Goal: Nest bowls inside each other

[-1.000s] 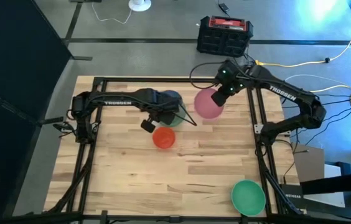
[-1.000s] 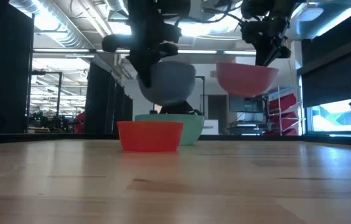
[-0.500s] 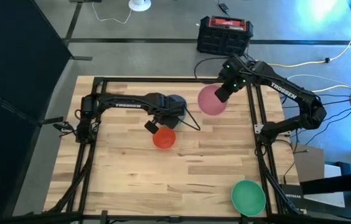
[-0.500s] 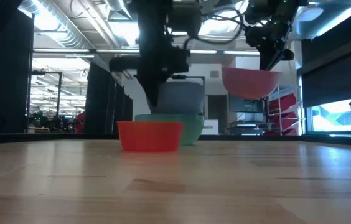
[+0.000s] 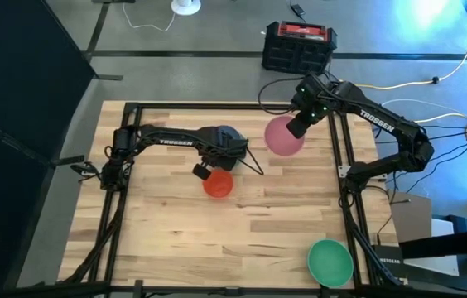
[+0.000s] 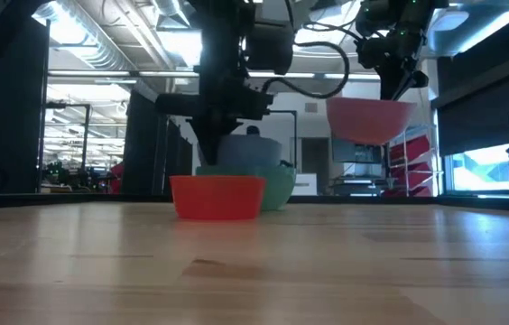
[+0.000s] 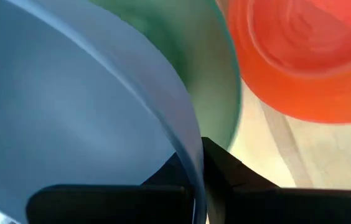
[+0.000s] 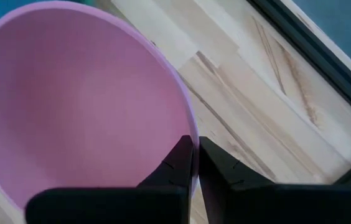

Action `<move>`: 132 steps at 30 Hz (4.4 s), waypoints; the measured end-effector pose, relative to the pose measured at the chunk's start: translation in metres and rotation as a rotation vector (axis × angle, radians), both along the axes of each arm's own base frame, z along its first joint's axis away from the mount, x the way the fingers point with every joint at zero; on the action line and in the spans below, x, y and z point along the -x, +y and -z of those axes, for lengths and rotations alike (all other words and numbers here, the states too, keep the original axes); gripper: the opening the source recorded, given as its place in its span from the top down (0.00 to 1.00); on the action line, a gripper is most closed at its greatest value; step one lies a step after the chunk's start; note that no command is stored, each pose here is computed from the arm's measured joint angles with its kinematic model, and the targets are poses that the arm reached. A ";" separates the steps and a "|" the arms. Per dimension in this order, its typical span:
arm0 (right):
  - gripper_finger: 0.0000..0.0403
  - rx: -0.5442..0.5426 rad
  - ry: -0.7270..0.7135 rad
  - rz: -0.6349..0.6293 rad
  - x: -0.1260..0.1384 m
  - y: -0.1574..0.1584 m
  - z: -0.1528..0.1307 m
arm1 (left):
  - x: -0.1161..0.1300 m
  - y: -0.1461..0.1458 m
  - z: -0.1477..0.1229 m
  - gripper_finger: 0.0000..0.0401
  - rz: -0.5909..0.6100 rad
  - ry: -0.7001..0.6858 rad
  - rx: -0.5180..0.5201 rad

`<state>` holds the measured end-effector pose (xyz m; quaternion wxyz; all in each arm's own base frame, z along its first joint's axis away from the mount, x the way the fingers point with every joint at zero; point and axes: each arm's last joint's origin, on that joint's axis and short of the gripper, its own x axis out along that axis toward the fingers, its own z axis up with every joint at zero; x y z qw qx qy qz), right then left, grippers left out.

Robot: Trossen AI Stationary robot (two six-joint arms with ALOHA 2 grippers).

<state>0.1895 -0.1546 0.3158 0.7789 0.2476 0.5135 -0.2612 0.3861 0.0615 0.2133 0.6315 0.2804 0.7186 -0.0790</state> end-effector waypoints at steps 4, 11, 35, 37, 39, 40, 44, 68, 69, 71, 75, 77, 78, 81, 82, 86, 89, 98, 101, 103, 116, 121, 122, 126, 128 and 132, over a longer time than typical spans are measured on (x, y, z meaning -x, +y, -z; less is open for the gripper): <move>1.00 0.001 0.000 -0.003 0.000 0.000 0.000 | 0.000 -0.001 0.000 0.95 -0.026 -0.012 0.000; 1.00 0.000 -0.001 -0.005 0.000 0.000 0.000 | -0.001 -0.002 0.000 0.81 -0.062 -0.031 0.004; 1.00 -0.023 -0.033 -0.023 -0.002 0.001 0.000 | 0.002 -0.003 -0.033 0.61 -0.260 -0.088 -0.019; 1.00 -0.029 -0.051 -0.023 -0.003 0.000 -0.001 | 0.006 -0.004 -0.050 0.59 -0.283 -0.133 -0.020; 1.00 -0.048 -0.080 -0.021 -0.004 0.000 -0.001 | 0.017 -0.006 -0.069 0.58 -0.319 -0.161 -0.021; 1.00 -0.057 -0.097 -0.017 -0.005 0.000 -0.002 | 0.023 -0.007 -0.077 0.58 -0.342 -0.168 -0.022; 1.00 -0.063 -0.149 -0.019 -0.017 0.006 -0.003 | 0.054 -0.016 -0.106 0.58 -0.456 -0.289 -0.016; 1.00 -0.148 -0.552 -0.033 -0.105 0.029 0.000 | 0.216 -0.069 -0.131 0.58 -0.899 -0.841 0.249; 1.00 -0.159 -0.560 -0.030 -0.109 0.027 0.003 | 0.219 -0.071 -0.130 0.58 -0.896 -0.854 0.267; 1.00 -0.174 -0.557 -0.025 -0.116 0.024 0.010 | 0.224 -0.075 -0.126 0.58 -0.886 -0.866 0.292; 1.00 -0.164 -0.538 0.012 -0.126 0.019 0.023 | 0.229 -0.079 -0.120 0.58 -0.876 -0.880 0.317; 1.00 -0.158 -0.528 0.031 -0.130 0.016 0.029 | 0.231 -0.080 -0.117 0.58 -0.872 -0.887 0.330; 1.00 -0.155 -0.523 0.040 -0.133 0.015 0.033 | 0.232 -0.081 -0.115 0.58 -0.870 -0.890 0.336; 1.00 -0.146 -0.508 0.067 -0.139 0.011 0.043 | 0.236 -0.083 -0.110 0.58 -0.863 -0.900 0.356; 1.00 -0.143 -0.504 0.076 -0.141 0.010 0.046 | 0.237 -0.084 -0.108 0.58 -0.861 -0.903 0.362; 1.00 -0.131 -0.484 0.112 -0.150 0.005 0.060 | 0.241 -0.087 -0.102 0.58 -0.852 -0.915 0.389; 1.00 -0.110 -0.474 0.140 -0.154 0.002 0.068 | 0.242 -0.089 -0.096 0.58 -0.845 -0.925 0.406; 1.00 -0.032 -0.405 0.171 -0.156 0.004 0.076 | 0.231 -0.092 -0.084 0.58 -0.824 -0.993 0.442; 1.00 -0.007 -0.395 0.170 -0.158 0.008 0.076 | 0.230 -0.092 -0.082 0.58 -0.824 -1.003 0.446; 1.00 0.005 -0.385 0.171 -0.158 0.009 0.076 | 0.230 -0.092 -0.082 0.58 -0.822 -1.006 0.445; 1.00 0.083 -0.317 0.174 -0.158 0.019 0.079 | 0.229 -0.092 -0.083 0.58 -0.809 -1.021 0.435; 1.00 0.084 -0.313 0.198 -0.158 0.021 0.079 | 0.228 -0.092 -0.083 0.58 -0.808 -1.024 0.435; 1.00 0.077 -0.317 0.210 -0.158 0.021 0.079 | 0.228 -0.092 -0.083 0.58 -0.808 -1.024 0.435; 1.00 0.027 -0.351 0.257 -0.160 0.021 0.078 | 0.228 -0.092 -0.083 0.58 -0.810 -1.024 0.435; 1.00 -0.019 -0.356 0.279 -0.159 0.022 0.079 | 0.228 -0.092 -0.083 0.58 -0.819 -1.025 0.439; 1.00 -0.076 -0.360 0.322 -0.160 0.025 0.080 | 0.228 -0.092 -0.083 0.58 -0.831 -1.026 0.443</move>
